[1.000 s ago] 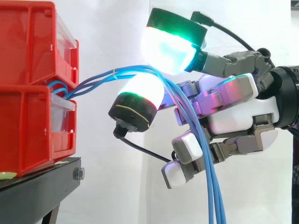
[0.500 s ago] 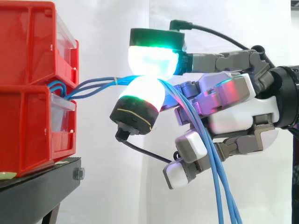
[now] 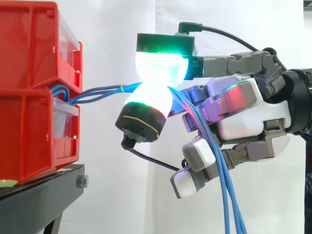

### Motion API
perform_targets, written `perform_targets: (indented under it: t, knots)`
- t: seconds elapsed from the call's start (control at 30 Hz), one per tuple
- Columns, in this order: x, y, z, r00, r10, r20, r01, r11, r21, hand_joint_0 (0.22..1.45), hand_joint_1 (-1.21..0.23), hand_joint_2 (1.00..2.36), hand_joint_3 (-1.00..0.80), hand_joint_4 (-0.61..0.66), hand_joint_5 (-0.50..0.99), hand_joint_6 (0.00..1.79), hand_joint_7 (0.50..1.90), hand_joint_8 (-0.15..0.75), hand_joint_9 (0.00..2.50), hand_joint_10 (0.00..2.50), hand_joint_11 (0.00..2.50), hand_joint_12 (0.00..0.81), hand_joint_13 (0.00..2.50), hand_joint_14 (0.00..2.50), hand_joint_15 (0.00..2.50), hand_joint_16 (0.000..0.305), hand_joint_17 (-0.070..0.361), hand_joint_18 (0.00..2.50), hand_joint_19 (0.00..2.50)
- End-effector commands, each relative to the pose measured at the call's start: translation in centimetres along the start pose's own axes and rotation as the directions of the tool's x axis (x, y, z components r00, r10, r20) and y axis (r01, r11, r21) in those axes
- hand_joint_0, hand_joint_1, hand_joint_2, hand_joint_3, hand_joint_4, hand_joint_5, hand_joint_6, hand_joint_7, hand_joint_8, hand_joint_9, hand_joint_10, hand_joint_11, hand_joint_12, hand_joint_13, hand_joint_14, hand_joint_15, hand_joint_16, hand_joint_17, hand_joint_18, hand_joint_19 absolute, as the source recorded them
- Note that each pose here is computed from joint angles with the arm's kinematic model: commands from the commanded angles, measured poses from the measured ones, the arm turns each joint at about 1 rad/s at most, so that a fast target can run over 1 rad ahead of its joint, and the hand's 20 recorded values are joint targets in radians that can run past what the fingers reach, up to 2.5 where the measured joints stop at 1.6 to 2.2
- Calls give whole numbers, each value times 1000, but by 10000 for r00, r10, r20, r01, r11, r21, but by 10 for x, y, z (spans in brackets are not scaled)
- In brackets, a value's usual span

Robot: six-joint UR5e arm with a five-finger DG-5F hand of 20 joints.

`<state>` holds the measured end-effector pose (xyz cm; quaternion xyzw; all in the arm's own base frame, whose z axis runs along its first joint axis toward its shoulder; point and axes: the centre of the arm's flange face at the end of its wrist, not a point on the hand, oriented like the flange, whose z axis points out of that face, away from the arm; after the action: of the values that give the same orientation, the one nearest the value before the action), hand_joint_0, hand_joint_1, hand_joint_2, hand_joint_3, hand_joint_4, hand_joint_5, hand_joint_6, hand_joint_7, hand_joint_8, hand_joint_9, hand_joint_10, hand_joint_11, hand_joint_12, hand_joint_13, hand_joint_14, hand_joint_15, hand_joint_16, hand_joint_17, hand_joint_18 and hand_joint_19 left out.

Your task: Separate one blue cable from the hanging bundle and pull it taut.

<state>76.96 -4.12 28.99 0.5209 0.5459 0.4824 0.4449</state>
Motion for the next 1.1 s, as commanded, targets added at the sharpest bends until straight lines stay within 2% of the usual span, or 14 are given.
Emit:
perform_targets:
  t: [0.0,0.2,0.4,0.43,0.6,0.8,0.87,0.93,1.0,1.07]
  knots:
    - [0,1,0,10000,1,0,-1,10000,-13,557,-611,1013,-190,120,99,503,1345,191,1720,8,206,315,1121,12,368,69,156,706,463]
    - [0,1,0,10000,1,0,-1,10000,-13,615,-733,1015,-253,150,98,501,1381,182,1719,12,293,275,1102,15,415,59,132,645,513]
    - [0,1,0,10000,1,0,-1,10000,-13,646,-834,1005,-445,154,101,500,1405,170,1729,13,324,263,1088,16,427,55,123,635,524]
    - [0,-1,0,10000,0,0,0,10000,2,592,-808,1000,-500,152,102,500,1400,172,1732,14,327,264,1090,15,422,55,125,639,520]
    - [0,0,0,10000,1,-15,-1,10000,-13,463,-651,1000,-500,161,109,501,1387,173,1761,11,266,289,1128,14,393,64,143,694,480]
    - [0,1,0,10000,-76,-15,76,10000,-13,446,-608,1000,-500,147,113,501,1394,168,1776,11,261,294,1140,13,385,65,147,707,472]
    - [-2,1,0,9979,-626,185,627,9980,-21,450,-603,1000,-500,152,113,501,1395,173,1774,10,256,296,1139,13,387,65,147,700,473]
    - [-3,3,0,9949,-962,308,963,9954,-7,451,-601,1000,-500,152,113,501,1395,168,1774,10,256,298,1136,13,382,65,146,696,478]
    - [-5,7,1,9878,-1474,496,1476,9890,-14,445,-585,1000,-500,167,114,501,1390,172,1776,11,253,298,1139,15,382,66,148,698,480]
    - [-6,10,2,9818,-1787,637,1791,9838,-6,434,-538,1000,-500,174,115,502,1374,169,1782,10,241,301,1145,14,376,67,151,708,470]
